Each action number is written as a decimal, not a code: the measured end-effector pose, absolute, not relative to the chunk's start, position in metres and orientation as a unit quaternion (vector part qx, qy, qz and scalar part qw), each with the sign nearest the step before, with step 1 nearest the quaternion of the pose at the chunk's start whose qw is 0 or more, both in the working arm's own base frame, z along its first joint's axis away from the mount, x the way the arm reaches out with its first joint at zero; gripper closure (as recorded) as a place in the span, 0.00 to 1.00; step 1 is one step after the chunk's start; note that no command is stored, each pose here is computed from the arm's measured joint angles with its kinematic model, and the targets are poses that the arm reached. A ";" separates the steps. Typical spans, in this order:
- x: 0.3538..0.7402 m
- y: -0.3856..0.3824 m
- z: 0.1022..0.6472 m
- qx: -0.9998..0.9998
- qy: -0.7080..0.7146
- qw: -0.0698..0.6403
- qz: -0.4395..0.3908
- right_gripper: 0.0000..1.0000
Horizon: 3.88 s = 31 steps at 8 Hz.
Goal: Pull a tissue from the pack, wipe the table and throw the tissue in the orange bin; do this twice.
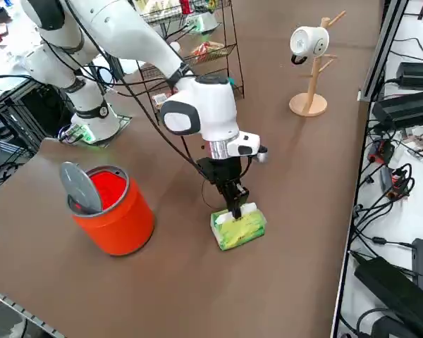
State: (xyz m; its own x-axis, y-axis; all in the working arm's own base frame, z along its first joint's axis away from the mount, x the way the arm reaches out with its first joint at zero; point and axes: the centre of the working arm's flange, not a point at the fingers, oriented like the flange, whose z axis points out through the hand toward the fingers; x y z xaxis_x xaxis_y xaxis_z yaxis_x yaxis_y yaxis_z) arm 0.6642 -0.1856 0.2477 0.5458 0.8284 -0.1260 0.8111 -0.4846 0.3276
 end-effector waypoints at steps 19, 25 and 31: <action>0.646 -0.009 0.423 0.985 0.148 -0.050 -0.069 0.99; 0.602 0.064 0.353 0.990 0.085 -0.051 -0.097 0.99; 0.555 0.090 0.291 0.994 0.069 -0.040 -0.076 0.99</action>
State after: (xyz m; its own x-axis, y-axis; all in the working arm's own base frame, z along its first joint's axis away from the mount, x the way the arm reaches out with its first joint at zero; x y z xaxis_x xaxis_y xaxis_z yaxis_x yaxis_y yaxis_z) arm 0.5547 0.0901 0.2909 0.9790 0.1430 -0.1450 0.1311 -0.9874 -0.0890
